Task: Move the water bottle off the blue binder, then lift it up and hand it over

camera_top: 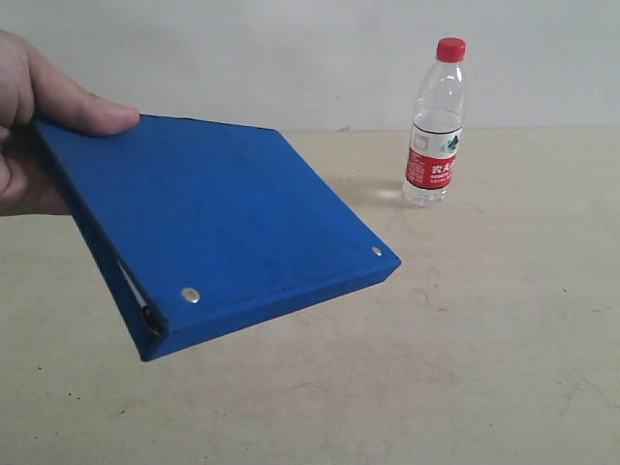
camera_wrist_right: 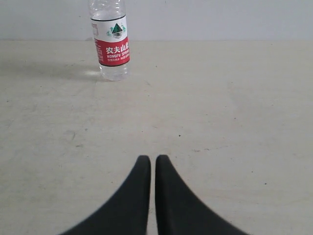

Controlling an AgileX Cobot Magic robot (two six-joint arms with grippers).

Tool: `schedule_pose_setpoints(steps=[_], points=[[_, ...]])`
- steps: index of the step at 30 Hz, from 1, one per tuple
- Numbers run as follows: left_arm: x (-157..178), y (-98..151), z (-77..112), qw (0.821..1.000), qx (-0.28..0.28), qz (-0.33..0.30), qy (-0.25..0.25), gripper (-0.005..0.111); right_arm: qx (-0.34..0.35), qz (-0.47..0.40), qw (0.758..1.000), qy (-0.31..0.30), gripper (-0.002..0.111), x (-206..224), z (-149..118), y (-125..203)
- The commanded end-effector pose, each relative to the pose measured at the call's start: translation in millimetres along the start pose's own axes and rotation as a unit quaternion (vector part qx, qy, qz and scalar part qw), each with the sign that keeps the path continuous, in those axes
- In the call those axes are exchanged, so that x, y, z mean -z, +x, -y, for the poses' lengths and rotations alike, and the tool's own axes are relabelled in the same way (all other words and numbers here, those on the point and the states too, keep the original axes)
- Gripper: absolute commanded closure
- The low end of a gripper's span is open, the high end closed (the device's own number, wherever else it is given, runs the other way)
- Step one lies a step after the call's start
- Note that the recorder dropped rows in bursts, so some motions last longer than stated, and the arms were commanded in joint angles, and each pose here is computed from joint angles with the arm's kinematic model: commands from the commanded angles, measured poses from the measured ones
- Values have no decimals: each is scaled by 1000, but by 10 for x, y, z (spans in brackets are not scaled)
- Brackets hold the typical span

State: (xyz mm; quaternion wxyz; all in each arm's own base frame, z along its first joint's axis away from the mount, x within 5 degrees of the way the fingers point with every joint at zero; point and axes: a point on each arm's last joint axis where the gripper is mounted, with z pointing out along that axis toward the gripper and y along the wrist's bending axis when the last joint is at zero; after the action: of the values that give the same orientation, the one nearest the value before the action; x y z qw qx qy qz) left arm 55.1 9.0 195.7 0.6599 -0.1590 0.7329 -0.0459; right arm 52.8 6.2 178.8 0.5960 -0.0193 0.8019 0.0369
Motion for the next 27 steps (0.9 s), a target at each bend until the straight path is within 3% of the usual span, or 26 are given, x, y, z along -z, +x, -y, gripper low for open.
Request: schedule_pose_setpoints(steps=[1,8,27], points=[[17,166,-109,995,-28,-84,-55,102,0,6,1000,-1,107,5,-1,-13],[17,198,-4,993,-53,-102,13,102,0,6,1000,-1,107,5,-1,-13],[15,188,-2,994,-55,-96,14,102,0,6,1000,-1,107,5,-1,-13]])
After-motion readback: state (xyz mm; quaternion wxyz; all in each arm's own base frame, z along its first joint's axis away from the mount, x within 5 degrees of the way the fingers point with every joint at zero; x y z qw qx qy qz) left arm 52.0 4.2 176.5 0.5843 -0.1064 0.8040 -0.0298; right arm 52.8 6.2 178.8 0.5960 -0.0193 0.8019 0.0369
